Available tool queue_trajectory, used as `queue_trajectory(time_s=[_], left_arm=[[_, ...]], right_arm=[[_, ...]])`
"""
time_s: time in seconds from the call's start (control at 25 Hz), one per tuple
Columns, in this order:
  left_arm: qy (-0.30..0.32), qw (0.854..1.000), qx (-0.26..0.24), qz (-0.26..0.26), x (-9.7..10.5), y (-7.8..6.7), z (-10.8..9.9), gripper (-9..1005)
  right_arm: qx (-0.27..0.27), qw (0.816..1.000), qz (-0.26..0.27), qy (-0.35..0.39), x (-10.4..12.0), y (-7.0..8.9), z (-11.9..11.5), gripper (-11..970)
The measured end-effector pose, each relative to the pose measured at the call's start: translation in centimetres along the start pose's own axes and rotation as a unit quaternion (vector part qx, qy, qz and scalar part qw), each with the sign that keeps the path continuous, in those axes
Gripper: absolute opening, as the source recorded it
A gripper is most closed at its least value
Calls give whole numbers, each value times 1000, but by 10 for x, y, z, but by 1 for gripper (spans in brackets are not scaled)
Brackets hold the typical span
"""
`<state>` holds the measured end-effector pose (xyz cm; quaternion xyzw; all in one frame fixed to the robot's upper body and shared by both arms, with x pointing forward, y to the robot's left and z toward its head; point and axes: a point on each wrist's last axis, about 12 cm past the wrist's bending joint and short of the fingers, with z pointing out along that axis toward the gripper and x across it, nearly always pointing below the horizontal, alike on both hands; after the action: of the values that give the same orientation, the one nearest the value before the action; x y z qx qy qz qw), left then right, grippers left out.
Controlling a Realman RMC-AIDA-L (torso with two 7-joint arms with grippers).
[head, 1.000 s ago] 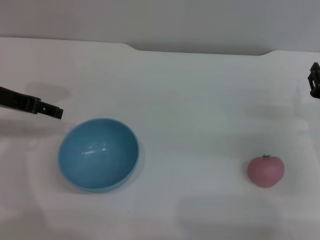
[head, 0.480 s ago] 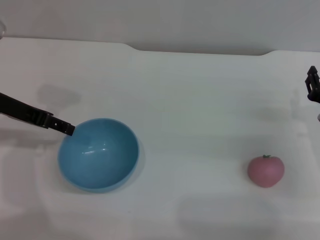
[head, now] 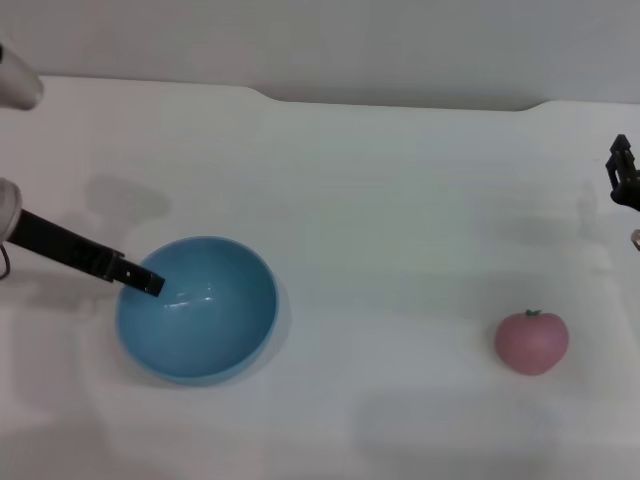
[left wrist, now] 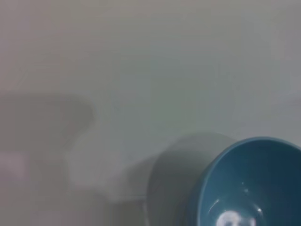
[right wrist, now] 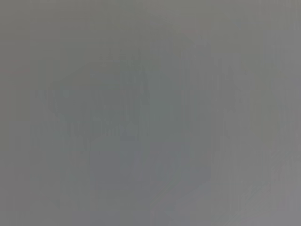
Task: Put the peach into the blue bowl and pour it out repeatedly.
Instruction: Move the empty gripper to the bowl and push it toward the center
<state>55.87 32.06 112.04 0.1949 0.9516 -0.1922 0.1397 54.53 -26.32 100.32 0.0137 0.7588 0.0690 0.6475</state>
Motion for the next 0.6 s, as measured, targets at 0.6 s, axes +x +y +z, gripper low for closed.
queue_trajectory(time_s=[0.6], left_arm=[[78,994,-47,57,-6,-13,43,673]], right_arm=[[-13,1000,8,-3,-2,6,3,446]])
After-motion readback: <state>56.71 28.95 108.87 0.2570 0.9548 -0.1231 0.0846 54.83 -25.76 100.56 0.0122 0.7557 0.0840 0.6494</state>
